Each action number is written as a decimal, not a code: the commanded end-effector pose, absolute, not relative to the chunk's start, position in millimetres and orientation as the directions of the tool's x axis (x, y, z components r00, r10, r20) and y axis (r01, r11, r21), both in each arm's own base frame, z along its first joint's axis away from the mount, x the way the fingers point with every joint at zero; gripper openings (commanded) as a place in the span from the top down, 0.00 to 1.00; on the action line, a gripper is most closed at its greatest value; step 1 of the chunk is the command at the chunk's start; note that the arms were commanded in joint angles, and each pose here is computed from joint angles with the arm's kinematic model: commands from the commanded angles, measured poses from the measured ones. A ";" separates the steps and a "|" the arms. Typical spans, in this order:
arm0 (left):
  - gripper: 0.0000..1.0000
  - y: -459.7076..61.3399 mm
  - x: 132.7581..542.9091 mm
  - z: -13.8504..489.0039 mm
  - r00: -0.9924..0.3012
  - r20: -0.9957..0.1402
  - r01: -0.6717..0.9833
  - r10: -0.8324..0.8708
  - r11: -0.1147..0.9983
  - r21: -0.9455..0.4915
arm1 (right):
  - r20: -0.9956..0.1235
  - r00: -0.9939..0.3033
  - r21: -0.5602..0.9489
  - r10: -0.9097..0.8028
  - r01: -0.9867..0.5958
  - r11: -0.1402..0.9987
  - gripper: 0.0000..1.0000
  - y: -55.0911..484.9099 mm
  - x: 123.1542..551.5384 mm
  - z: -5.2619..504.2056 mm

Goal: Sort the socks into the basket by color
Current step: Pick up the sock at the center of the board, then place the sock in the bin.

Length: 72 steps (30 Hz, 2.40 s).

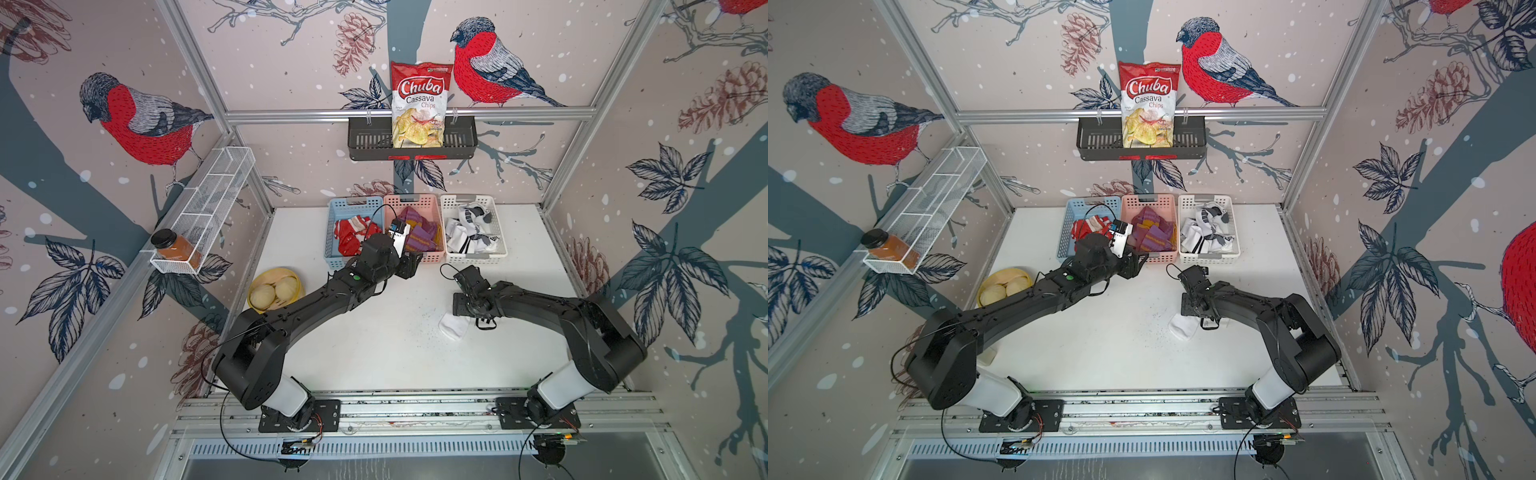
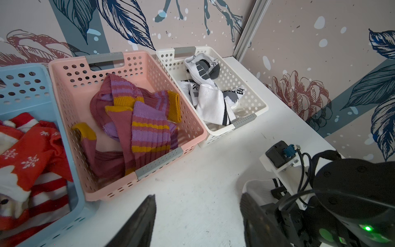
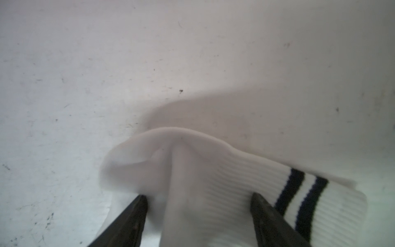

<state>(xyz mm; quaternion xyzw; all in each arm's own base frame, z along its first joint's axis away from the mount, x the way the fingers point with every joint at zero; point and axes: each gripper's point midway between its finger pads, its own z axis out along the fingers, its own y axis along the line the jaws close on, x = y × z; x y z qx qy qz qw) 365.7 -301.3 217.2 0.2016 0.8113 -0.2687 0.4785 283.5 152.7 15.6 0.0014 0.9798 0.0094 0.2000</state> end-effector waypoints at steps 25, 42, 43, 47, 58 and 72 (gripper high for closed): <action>0.36 -289.4 364.5 228.9 -0.431 -0.900 0.565 0.057 0.795 -0.220 | -0.470 -0.882 0.135 0.010 -0.061 0.989 0.87 175.1 295.4 72.4; 0.36 -275.5 356.4 221.6 -0.438 -0.897 0.545 0.059 0.811 -0.212 | -0.738 -0.669 0.175 0.089 -0.063 0.983 0.90 164.1 402.7 212.6; 0.36 -274.9 355.9 223.3 -0.434 -0.899 0.546 0.057 0.811 -0.212 | -0.744 -0.661 0.177 0.093 -0.062 0.982 0.90 162.8 410.0 215.3; 0.36 -270.2 354.4 225.2 -0.428 -0.902 0.537 0.055 0.818 -0.205 | -0.765 -0.636 0.169 0.101 -0.047 0.984 0.90 155.1 446.7 220.4; 0.36 -262.6 351.4 226.0 -0.427 -0.903 0.521 0.054 0.831 -0.196 | -0.738 -0.660 0.197 0.139 -0.015 0.980 0.92 134.6 550.6 198.0; 0.35 -252.8 349.3 227.5 -0.422 -0.905 0.494 0.053 0.850 -0.181 | -0.558 -0.815 0.246 0.158 0.020 0.969 0.93 138.9 604.5 68.2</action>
